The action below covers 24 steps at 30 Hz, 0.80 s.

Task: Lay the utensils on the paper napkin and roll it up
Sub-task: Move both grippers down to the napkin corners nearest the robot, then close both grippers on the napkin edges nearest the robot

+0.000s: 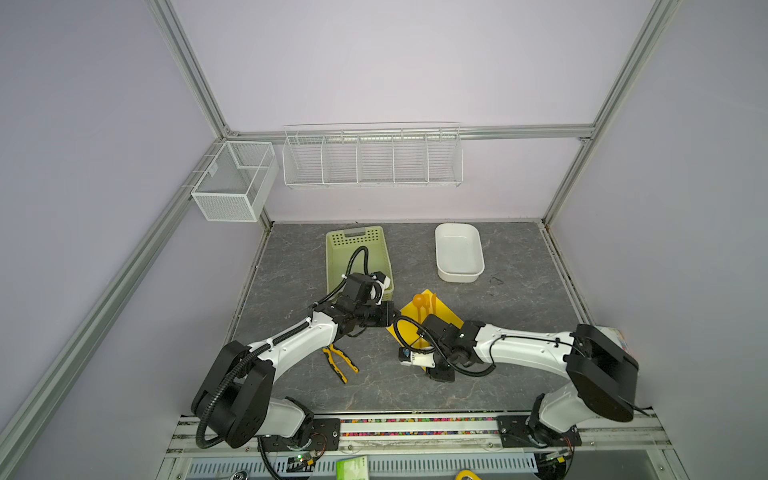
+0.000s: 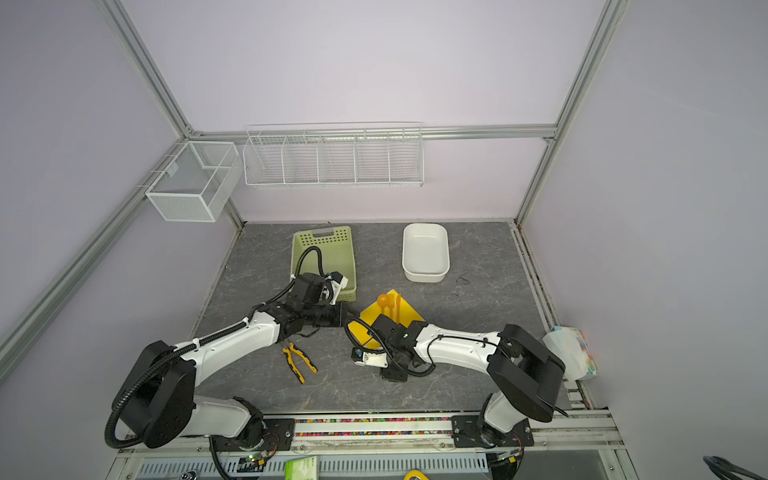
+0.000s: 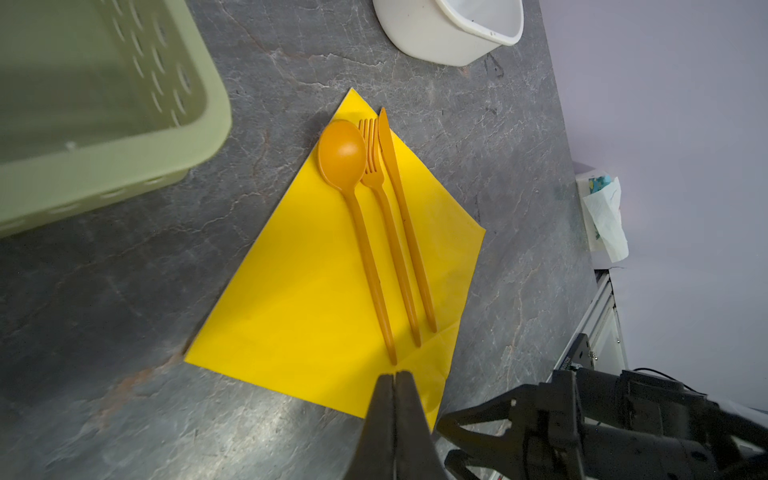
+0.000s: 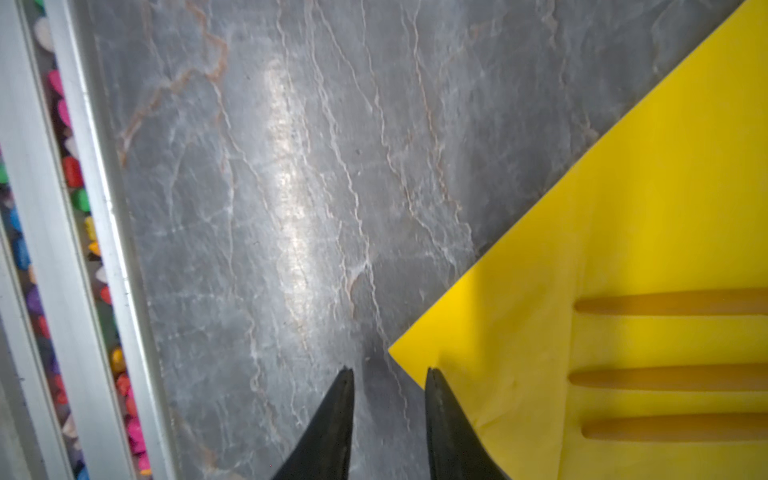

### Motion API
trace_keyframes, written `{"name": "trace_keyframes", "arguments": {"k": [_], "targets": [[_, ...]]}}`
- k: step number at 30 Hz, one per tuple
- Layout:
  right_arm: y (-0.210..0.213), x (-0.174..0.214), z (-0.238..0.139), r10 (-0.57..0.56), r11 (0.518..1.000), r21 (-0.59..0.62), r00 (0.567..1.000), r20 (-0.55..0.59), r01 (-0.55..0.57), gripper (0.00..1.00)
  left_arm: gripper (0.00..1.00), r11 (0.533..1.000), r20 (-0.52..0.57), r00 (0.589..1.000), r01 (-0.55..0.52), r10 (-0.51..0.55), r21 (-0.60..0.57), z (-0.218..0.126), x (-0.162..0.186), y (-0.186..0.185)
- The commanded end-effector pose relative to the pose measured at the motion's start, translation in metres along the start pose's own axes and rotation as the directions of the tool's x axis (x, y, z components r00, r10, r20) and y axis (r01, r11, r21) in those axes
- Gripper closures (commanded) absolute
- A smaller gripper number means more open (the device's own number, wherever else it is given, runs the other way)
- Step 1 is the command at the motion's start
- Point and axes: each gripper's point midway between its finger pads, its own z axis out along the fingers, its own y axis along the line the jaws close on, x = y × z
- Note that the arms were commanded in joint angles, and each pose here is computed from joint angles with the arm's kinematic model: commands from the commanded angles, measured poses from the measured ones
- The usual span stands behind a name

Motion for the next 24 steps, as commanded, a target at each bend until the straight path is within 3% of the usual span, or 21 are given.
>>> {"name": "trace_keyframes", "arguments": {"k": [1,18,24], "targets": [[-0.006,-0.015,-0.001,-0.038,0.999,0.011,0.999,0.020,0.037,0.66,1.00,1.000,0.015,1.000,-0.009,0.009,-0.023,-0.002,-0.002,0.002],[-0.001,0.002,0.017,-0.028,0.999,-0.037,0.997,-0.070,0.025,0.69,1.00,0.999,0.017,0.999,-0.028,0.028,-0.037,-0.006,-0.005,0.001],[-0.001,0.003,0.018,-0.036,0.999,-0.039,0.996,-0.079,0.033,0.81,1.00,0.999,0.017,0.999,-0.027,0.028,-0.044,-0.006,-0.006,0.002]]}}
